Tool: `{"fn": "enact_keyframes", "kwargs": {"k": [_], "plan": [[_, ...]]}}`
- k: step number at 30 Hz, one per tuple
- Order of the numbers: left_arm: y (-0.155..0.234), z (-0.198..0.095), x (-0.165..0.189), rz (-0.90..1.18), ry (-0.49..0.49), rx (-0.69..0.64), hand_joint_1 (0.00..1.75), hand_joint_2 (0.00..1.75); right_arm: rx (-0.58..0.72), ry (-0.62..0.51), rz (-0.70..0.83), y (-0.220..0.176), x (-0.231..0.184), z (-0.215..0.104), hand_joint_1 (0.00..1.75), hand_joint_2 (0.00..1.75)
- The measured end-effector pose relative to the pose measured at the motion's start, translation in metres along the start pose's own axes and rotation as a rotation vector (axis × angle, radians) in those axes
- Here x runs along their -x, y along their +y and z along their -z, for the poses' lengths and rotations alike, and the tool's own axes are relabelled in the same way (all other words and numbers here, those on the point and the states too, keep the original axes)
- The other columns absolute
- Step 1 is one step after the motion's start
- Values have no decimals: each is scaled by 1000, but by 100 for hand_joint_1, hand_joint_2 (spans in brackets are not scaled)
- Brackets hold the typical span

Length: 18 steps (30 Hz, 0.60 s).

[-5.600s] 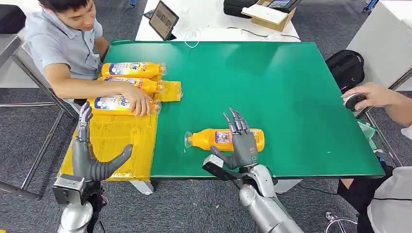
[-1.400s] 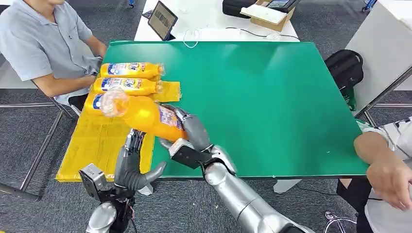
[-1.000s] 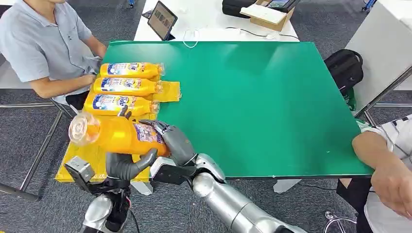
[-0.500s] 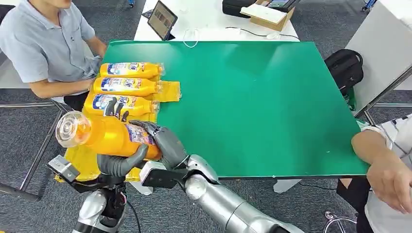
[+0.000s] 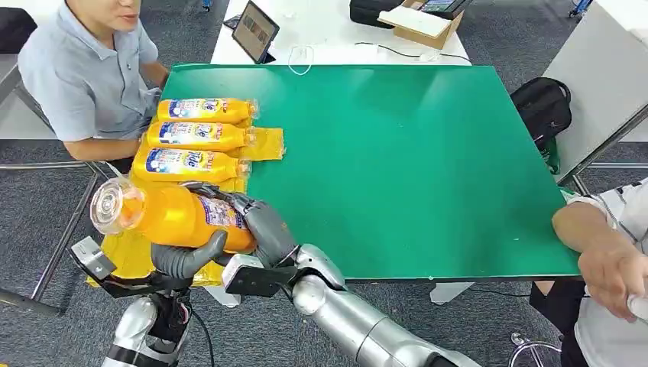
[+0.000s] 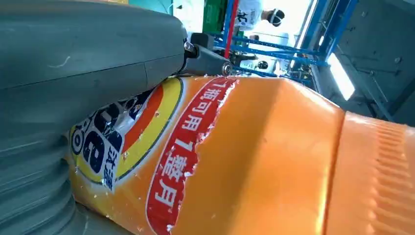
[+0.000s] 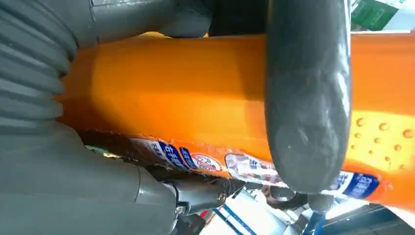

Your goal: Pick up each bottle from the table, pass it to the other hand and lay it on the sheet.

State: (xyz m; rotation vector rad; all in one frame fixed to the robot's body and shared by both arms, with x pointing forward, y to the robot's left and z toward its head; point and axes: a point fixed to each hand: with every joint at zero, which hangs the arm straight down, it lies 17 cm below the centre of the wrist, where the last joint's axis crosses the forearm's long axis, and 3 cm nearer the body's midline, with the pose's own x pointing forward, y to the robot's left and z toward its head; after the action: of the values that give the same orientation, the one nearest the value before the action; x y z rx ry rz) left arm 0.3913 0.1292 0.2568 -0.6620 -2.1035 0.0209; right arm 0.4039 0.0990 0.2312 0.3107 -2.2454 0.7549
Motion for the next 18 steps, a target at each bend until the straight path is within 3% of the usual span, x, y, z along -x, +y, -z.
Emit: {"fn": "enact_keyframes", "kwargs": {"k": [8,18], "plan": [[-2,3,3,-37,21,47,175,175,45,-9,-67,-8,0,0,0,175],[20,14,11,130,34,-38,175,175,94,-13,-173,-19,1,0,0,175]]}}
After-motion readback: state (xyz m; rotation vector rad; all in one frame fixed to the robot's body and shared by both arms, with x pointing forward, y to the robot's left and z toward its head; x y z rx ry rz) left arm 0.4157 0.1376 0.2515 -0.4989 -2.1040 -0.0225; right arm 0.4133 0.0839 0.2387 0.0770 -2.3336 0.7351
